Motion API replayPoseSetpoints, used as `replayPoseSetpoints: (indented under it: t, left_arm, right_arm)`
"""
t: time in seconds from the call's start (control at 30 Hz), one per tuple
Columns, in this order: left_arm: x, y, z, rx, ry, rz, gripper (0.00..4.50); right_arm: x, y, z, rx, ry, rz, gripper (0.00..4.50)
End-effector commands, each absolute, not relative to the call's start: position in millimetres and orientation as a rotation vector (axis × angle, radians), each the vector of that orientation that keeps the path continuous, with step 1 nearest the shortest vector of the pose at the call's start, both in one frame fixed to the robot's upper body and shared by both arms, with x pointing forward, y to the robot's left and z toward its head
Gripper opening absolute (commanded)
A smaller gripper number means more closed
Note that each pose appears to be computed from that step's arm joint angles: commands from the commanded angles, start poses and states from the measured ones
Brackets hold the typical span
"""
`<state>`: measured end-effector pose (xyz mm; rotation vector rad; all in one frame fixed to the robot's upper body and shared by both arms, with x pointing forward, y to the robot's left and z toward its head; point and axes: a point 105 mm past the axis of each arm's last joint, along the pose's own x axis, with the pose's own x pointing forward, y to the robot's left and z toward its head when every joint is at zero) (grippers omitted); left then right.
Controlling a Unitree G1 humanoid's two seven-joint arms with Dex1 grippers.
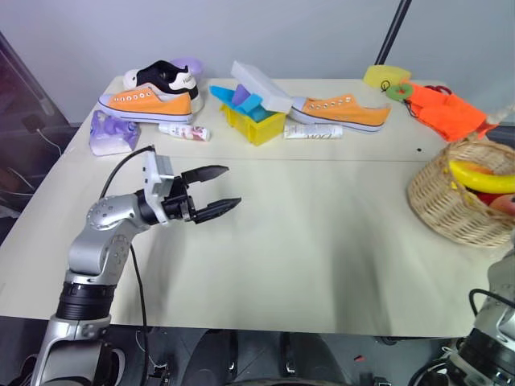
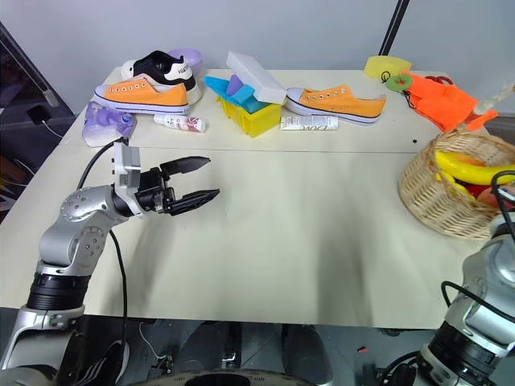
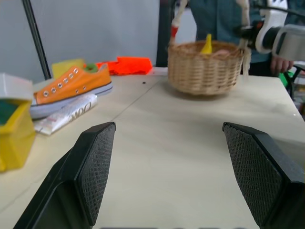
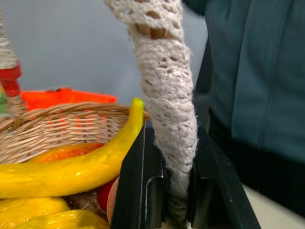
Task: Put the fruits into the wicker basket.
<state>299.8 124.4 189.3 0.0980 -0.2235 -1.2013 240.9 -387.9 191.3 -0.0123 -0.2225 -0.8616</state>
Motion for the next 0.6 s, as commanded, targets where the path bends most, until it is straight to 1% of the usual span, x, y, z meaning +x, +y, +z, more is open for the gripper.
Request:
replayPoseSetpoints:
  t: [0.03,0.07,0.13,0.17,0.27,0.3,0.33,0.37,0.4,0.47,0.6]
  left_arm:
    - [299.5,126.0,191.0,0.113,-0.251,-1.186,3.86]
    - [299.4,126.7,190.0,0.115,-0.253,-1.176,3.86]
    - [298.1,127.0,190.0,0.11,-0.257,-1.167,3.86]
    - [297.4,127.3,189.3,0.111,-0.256,-1.164,3.86]
    - [296.6,128.0,187.9,0.117,-0.254,-1.158,3.86]
    - [297.0,128.3,187.8,0.116,-0.253,-1.152,3.86]
    - [297.1,129.0,187.5,0.116,-0.254,-1.146,3.86]
    - [297.2,129.4,187.1,0.116,-0.254,-1.141,3.86]
    - [297.8,130.0,186.7,0.115,-0.254,-1.132,3.86]
    - [299.9,131.5,187.7,0.114,-0.263,-1.108,3.86]
    - [301.3,131.5,187.0,0.109,-0.265,-1.093,3.86]
  right_arm:
    - [241.2,-379.0,209.8,-0.025,-0.299,-0.844,0.05]
    - [243.2,-376.3,209.4,-0.037,-0.296,-0.825,0.05]
    - [247.5,-372.9,205.0,0.007,-0.293,-0.794,0.99]
    - [248.6,-372.0,205.3,0.002,-0.293,-0.786,1.24]
    - [250.9,-369.8,211.3,-0.052,-0.308,-0.761,2.69]
    - [251.5,-369.7,211.1,-0.041,-0.31,-0.758,3.11]
    - [251.6,-369.0,208.7,-0.025,-0.298,-0.756,3.69]
    - [251.7,-368.5,206.6,-0.015,-0.288,-0.756,4.14]
    - [249.6,-366.9,205.6,-0.011,-0.284,-0.759,4.48]
    - [243.5,-362.1,205.7,-0.034,-0.286,-0.764,4.48]
    - [221.2,-356.2,199.3,-0.046,-0.291,-0.841,4.48]
